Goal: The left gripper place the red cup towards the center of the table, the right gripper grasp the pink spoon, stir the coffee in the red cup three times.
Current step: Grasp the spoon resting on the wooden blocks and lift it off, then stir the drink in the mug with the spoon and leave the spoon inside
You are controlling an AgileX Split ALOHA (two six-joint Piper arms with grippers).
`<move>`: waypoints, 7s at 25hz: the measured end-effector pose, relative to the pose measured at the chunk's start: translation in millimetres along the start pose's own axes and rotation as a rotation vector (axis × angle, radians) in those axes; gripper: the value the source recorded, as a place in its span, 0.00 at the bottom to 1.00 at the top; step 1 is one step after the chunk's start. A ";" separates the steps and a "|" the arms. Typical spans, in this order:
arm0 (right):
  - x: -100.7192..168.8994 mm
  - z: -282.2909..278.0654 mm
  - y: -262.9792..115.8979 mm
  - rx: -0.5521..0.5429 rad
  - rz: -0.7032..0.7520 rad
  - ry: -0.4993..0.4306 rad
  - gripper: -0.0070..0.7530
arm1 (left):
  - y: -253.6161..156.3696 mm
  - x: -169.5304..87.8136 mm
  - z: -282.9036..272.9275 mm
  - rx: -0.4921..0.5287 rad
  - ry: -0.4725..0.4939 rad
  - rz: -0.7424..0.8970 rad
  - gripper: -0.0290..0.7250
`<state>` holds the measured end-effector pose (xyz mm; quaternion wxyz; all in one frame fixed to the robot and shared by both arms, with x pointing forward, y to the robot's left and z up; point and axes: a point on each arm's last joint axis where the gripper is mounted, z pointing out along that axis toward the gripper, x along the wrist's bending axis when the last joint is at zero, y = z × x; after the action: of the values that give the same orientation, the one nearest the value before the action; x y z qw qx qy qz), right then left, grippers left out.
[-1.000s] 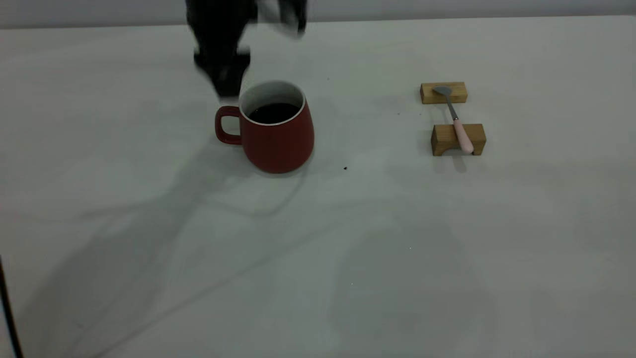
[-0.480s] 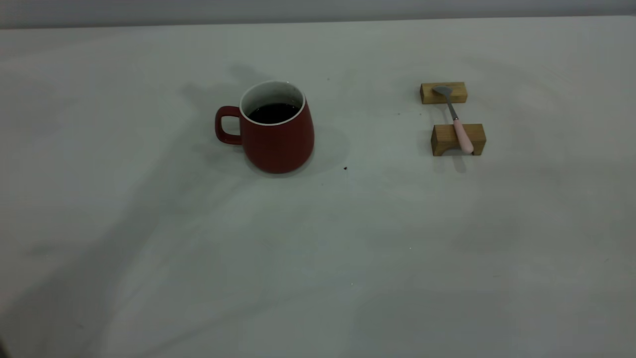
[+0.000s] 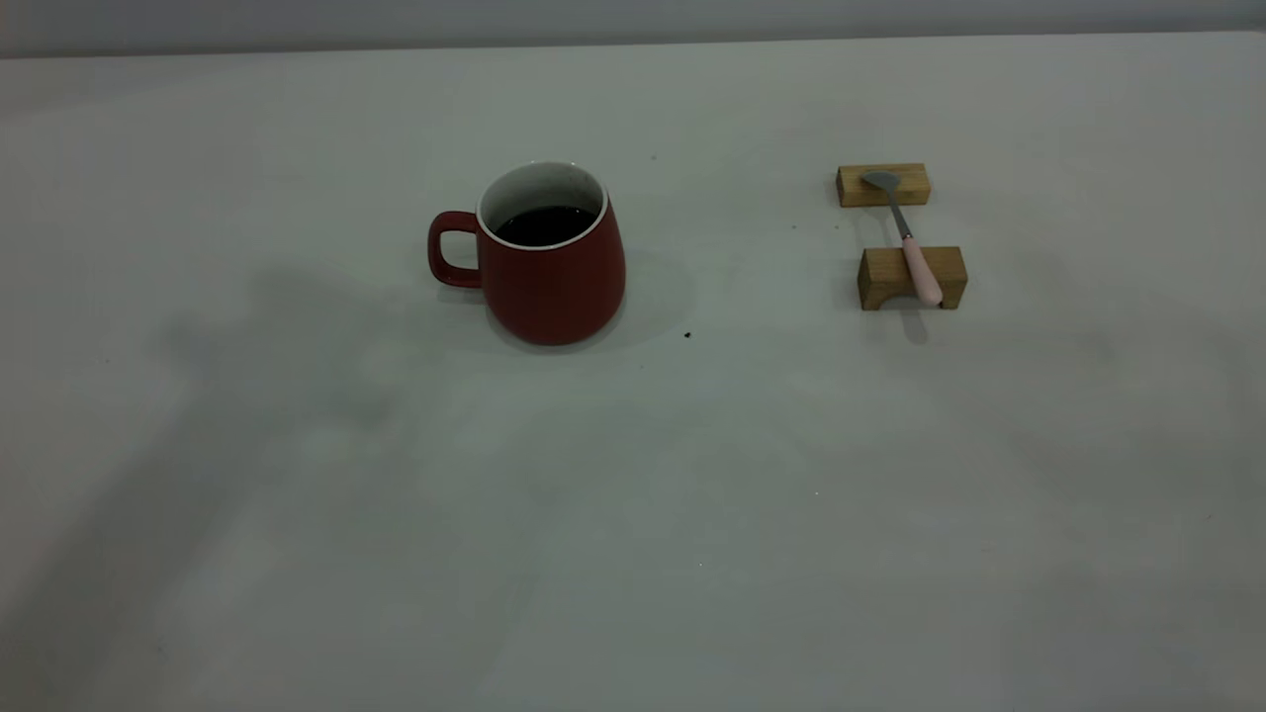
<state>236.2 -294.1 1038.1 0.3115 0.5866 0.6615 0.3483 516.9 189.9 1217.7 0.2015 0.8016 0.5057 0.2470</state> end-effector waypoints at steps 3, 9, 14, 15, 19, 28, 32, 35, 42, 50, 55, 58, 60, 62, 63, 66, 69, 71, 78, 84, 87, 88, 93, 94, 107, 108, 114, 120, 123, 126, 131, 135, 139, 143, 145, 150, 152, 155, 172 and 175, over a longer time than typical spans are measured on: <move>0.0 0.0 0.0 0.000 0.000 0.000 0.32 | -51.6 -3.0 -16.3 0.053 -0.032 -0.037 0.40; 0.0 0.0 0.0 0.000 0.000 0.000 0.32 | -172.3 -4.4 -39.7 0.102 -0.043 -0.081 0.40; 0.0 0.0 0.0 0.000 0.000 0.000 0.32 | -259.4 1.2 -37.3 0.123 0.068 -0.283 0.40; 0.0 0.0 0.0 0.000 0.000 0.000 0.32 | -271.2 -0.3 -37.1 0.117 0.085 -0.310 0.40; 0.0 0.0 0.0 0.000 0.000 0.000 0.32 | -311.1 -10.5 -45.8 0.002 0.152 -0.437 0.40; 0.0 0.0 0.0 0.000 0.000 0.000 0.32 | -356.1 -28.6 -41.1 -0.203 0.193 -0.495 0.40; 0.0 0.0 0.0 0.000 0.000 0.000 0.32 | -362.5 -31.4 -42.2 -0.242 0.199 -0.491 0.40; 0.0 0.0 0.0 0.000 0.000 0.000 0.32 | -364.8 -32.1 -39.5 -0.228 0.197 -0.492 0.39; 0.0 0.0 0.0 0.000 0.000 0.000 0.32 | -365.0 -32.1 -39.2 -0.225 0.197 -0.492 0.39; 0.0 0.0 0.0 0.000 0.000 0.000 0.32 | -365.1 -32.1 -39.2 -0.224 0.197 -0.492 0.39; 1.9 0.0 0.3 -0.003 0.011 0.021 0.32 | -365.1 -32.1 -39.2 -0.224 0.197 -0.492 0.39; 1.0 -3.7 7.0 -0.024 0.013 0.011 0.33 | -365.1 -32.1 -39.2 -0.224 0.197 -0.492 0.39; -1.1 -7.1 21.5 -0.016 0.013 -0.008 0.34 | -365.1 -32.1 -39.2 -0.224 0.197 -0.492 0.39; -4.1 -0.9 43.3 0.025 0.008 -0.026 0.39 | -365.1 -32.1 -39.2 -0.224 0.197 -0.492 0.39; -5.0 3.4 55.3 0.039 0.009 -0.028 0.43 | -365.1 -32.1 -39.2 -0.224 0.197 -0.492 0.39; -8.2 35.3 92.8 0.112 0.016 -0.027 0.58 | -365.1 -32.1 -39.2 -0.224 0.197 -0.492 0.39; -11.9 84.1 122.1 0.230 0.021 -0.025 0.75 | -365.1 -32.1 -39.2 -0.224 0.197 -0.492 0.39; -13.5 116.8 136.1 0.302 0.031 -0.017 0.82 | -365.1 -32.1 -39.2 -0.224 0.197 -0.492 0.39; -2.7 252.0 141.2 0.557 -0.007 0.060 0.87 | -365.2 -32.2 -39.0 -0.223 0.197 -0.492 0.39; 29.9 355.3 119.9 0.716 -0.071 0.118 0.87 | -365.2 -32.2 -38.9 -0.223 0.197 -0.492 0.39; 45.9 400.6 103.0 0.798 -0.098 0.138 0.87 | -365.2 -32.2 -38.9 -0.223 0.197 -0.492 0.39; 50.5 411.4 101.6 0.811 -0.104 0.145 0.87 | -365.2 -32.2 -38.9 -0.223 0.197 -0.492 0.39; 61.9 450.2 88.6 0.882 -0.120 0.158 0.87 | -365.2 -32.2 -38.9 -0.223 0.197 -0.492 0.39; 63.8 454.2 86.1 0.889 -0.122 0.160 0.87 | -365.2 -32.2 -38.9 -0.223 0.197 -0.491 0.39; 76.8 478.0 56.4 0.915 -0.118 0.157 0.86 | -365.2 -32.1 -38.9 -0.223 0.198 -0.491 0.39; 76.8 479.5 54.6 0.912 -0.117 0.156 0.86 | -365.2 -32.1 -38.9 -0.223 0.198 -0.491 0.39; 76.8 485.7 48.1 0.899 -0.107 0.149 0.83 | -365.2 -32.1 -38.9 -0.223 0.198 -0.491 0.39; 76.0 491.3 36.0 0.922 -0.091 0.132 0.74 | -365.2 -32.1 -38.9 -0.223 0.198 -0.491 0.39; 74.3 491.7 35.3 0.924 -0.094 0.112 0.63 | -365.2 -32.1 -38.9 -0.223 0.198 -0.492 0.39; 72.0 492.5 38.1 0.921 -0.105 0.085 0.43 | -365.2 -32.1 -38.9 -0.223 0.198 -0.492 0.39; 67.9 488.6 51.7 0.953 -0.141 0.038 0.18 | -365.2 -32.1 -38.9 -0.223 0.198 -0.492 0.39; 74.0 472.3 89.0 0.954 -0.101 0.048 0.18 | -365.2 -32.1 -38.9 -0.223 0.198 -0.492 0.39; 106.5 448.1 138.8 0.923 0.095 0.196 0.18 | -365.2 -32.1 -38.9 -0.223 0.198 -0.492 0.39; 157.2 430.2 169.7 0.906 0.361 0.437 0.18 | -365.2 -32.1 -38.9 -0.223 0.198 -0.492 0.39; 179.9 423.5 179.2 0.906 0.529 0.537 0.18 | -365.2 -32.1 -38.9 -0.223 0.198 -0.492 0.39; 211.7 414.4 194.1 1.021 1.055 0.600 0.18 | -365.2 -32.1 -38.9 -0.223 0.198 -0.492 0.39; 216.7 415.4 194.6 1.118 1.290 0.537 0.18 | -365.2 -32.1 -38.9 -0.223 0.198 -0.492 0.39; 222.1 419.8 188.2 1.224 1.500 0.422 0.18 | -365.2 -32.1 -38.9 -0.223 0.198 -0.492 0.39; 243.9 482.1 113.5 1.322 1.881 0.216 0.18 | -365.2 -32.1 -38.9 -0.223 0.198 -0.491 0.39; 244.6 492.3 102.3 1.304 1.875 0.272 0.18 | -365.2 -32.1 -38.9 -0.223 0.198 -0.491 0.39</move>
<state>668.6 2.8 844.5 -0.5070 0.8553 0.0475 0.0951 222.0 312.2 1033.3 0.2918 0.6000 0.6717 0.3220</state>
